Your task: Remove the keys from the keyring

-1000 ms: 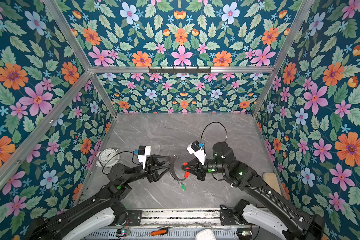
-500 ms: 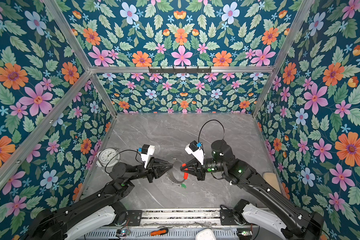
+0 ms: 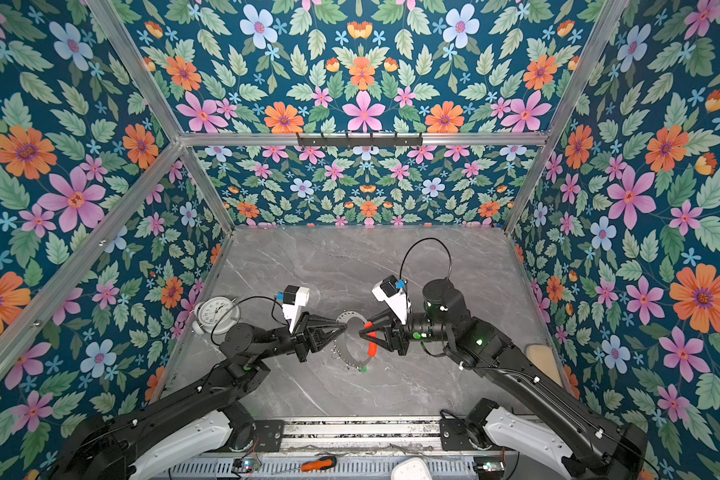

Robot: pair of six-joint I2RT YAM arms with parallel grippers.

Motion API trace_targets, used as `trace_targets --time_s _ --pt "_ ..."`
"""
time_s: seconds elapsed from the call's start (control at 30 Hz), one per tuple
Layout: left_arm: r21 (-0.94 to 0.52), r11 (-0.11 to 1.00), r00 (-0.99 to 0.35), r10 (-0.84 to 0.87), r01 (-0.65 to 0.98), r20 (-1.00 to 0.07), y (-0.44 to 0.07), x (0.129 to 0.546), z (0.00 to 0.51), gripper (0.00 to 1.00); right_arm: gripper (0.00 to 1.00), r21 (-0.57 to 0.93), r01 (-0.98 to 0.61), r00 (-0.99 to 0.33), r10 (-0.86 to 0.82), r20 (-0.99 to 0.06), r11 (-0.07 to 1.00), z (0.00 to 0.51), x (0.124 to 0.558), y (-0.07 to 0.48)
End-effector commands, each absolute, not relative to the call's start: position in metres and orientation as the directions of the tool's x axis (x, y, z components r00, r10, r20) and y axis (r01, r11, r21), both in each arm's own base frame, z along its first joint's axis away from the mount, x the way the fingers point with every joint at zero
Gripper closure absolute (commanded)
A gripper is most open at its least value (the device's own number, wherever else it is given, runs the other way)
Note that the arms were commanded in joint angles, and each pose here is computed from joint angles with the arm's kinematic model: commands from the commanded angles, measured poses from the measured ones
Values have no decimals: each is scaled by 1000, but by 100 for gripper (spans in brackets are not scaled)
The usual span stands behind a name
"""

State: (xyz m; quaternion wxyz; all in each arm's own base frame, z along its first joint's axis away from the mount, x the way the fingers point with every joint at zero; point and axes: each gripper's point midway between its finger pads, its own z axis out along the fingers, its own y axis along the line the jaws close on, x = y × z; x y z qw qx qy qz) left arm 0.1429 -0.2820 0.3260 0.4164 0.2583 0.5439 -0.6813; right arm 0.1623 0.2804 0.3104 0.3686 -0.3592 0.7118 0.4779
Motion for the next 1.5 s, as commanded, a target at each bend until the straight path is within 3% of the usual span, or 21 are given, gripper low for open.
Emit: trace_targets --time_s 0.0,0.33,0.6,1.07,1.47 --pt "-575 15 -537 -337 818 -773 -281 162 329 100 53 385 -845 -444 -85 -892 370 319 179 274" --pt "-700 282 -518 -507 656 -689 -260 222 329 100 47 356 -803 -394 22 -919 478 322 195 258" --pt "-759 416 -492 -585 501 -645 -242 252 325 100 47 286 -791 -373 -56 -926 540 296 196 275" --pt "-777 374 -499 -607 507 -618 -243 251 335 100 52 271 -780 -399 -115 -910 565 269 213 303" --pt "-773 363 -499 -605 521 -621 -242 247 335 100 78 253 -797 -384 -138 -913 548 267 215 311"
